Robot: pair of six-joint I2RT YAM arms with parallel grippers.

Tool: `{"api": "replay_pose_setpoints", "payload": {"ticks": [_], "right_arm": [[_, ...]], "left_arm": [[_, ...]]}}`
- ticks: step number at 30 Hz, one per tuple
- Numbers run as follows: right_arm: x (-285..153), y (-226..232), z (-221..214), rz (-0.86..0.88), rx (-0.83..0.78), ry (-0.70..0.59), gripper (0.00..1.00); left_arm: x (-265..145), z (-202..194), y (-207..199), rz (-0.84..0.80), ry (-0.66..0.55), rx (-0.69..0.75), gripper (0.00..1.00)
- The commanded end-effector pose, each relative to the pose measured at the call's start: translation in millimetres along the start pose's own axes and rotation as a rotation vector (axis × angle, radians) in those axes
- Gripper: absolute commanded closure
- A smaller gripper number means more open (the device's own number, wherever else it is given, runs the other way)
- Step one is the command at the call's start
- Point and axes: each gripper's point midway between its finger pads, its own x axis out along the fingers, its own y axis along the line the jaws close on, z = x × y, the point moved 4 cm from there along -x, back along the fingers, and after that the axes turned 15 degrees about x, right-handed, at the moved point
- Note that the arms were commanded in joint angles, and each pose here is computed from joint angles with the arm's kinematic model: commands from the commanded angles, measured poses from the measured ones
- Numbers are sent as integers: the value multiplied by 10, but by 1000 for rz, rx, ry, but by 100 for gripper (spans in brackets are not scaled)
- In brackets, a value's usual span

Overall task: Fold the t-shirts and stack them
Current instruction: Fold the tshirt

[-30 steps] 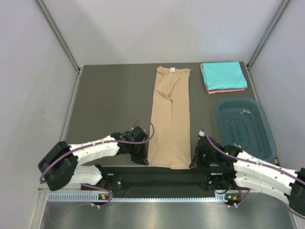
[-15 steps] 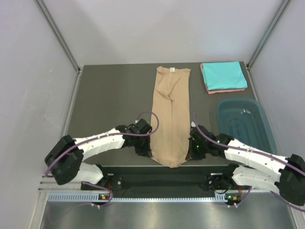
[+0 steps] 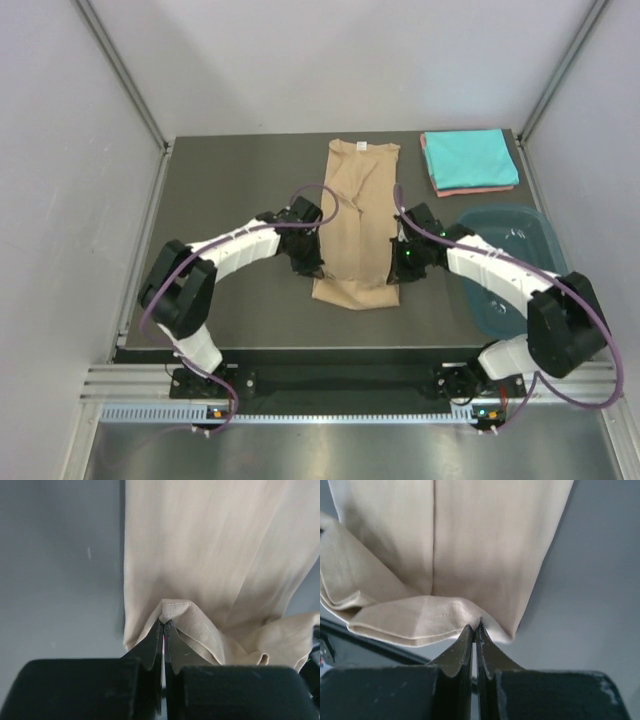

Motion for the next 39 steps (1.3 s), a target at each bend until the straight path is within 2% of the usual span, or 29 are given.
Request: {"api": "replay_pose_setpoints", "payload": {"ticks": [1, 5, 16, 31, 39], "right_arm": [[4, 81, 374, 4, -63, -50, 100], [51, 90, 687, -23, -60, -72, 100], [205, 39, 1421, -36, -25, -91, 100], [377, 12, 1927, -42, 8, -79, 100], [411, -16, 2075, -36, 18, -86, 100]], "left_arm": [[35, 342, 73, 12, -18, 33, 100], [8, 743, 117, 34, -71, 32, 100], [144, 1456, 320, 52, -107, -7, 100], [258, 1966, 454, -3, -161, -34, 100], [333, 2069, 434, -31, -178, -21, 100]]}}
